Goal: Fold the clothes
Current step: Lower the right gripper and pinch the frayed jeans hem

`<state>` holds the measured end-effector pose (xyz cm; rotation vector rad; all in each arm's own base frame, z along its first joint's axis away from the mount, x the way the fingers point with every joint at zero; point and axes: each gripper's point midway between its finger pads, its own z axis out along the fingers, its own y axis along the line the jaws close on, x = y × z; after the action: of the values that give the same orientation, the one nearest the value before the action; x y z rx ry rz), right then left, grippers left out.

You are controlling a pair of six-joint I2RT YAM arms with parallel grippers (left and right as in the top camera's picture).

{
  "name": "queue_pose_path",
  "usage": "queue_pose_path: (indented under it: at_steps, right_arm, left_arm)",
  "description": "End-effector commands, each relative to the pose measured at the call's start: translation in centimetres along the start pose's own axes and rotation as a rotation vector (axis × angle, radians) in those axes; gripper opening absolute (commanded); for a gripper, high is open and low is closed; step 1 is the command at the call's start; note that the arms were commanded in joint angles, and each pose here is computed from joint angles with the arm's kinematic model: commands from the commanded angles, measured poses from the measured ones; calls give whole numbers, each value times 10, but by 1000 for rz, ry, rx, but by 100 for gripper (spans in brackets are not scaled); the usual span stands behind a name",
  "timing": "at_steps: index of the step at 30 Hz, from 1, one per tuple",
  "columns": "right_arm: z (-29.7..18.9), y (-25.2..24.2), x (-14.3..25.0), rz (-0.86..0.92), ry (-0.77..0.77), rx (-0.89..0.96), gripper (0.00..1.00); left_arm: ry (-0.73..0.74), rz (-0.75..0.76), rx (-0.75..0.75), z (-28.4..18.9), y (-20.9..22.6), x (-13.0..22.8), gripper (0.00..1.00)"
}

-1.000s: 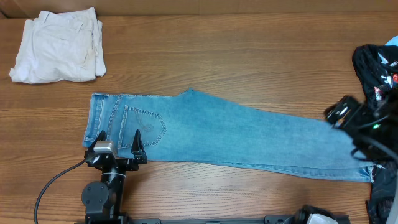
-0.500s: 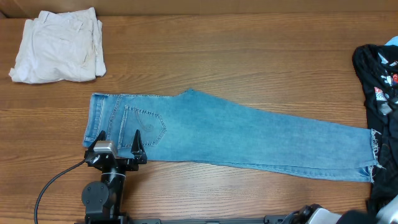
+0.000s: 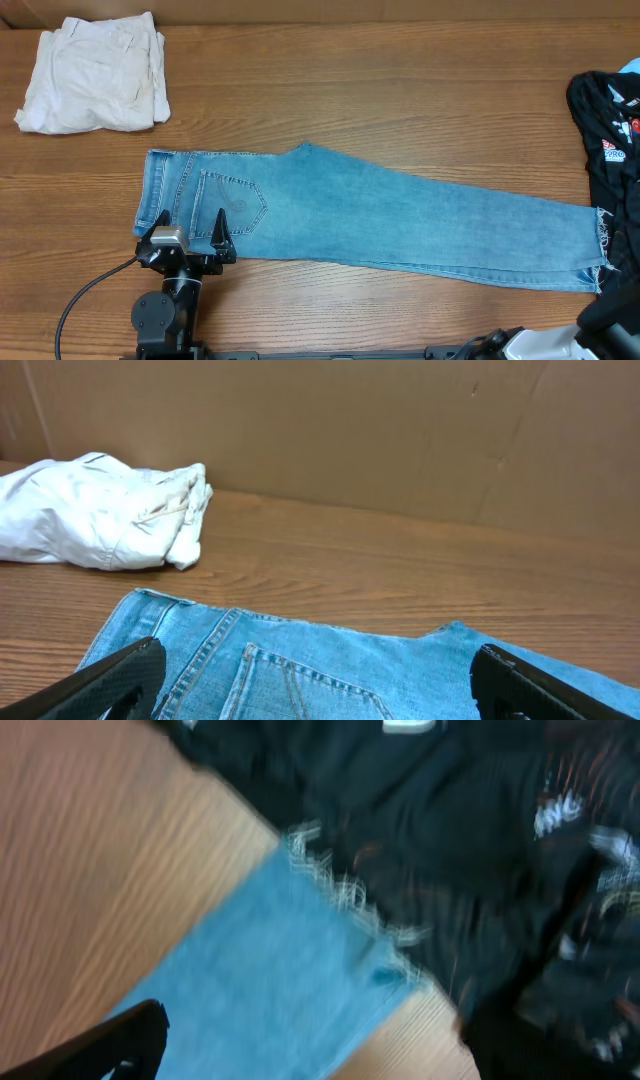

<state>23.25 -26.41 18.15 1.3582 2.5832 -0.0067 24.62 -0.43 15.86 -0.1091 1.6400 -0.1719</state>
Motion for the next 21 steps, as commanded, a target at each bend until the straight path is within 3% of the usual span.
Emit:
queue_pose_path:
  at_steps: [1, 9, 21]
  right_arm:
    - [12, 1, -11, -31, -12, -1, 100]
    - [28, 9, -12, -196, 4, 1, 100]
    - [82, 0, 31, -382, 143, 122, 100]
  left_arm:
    - [-2, 19, -3, 0, 1, 0, 100]
    - [-3, 19, -3, 0, 1, 0, 100]
    - [-3, 19, -3, 0, 1, 0, 100]
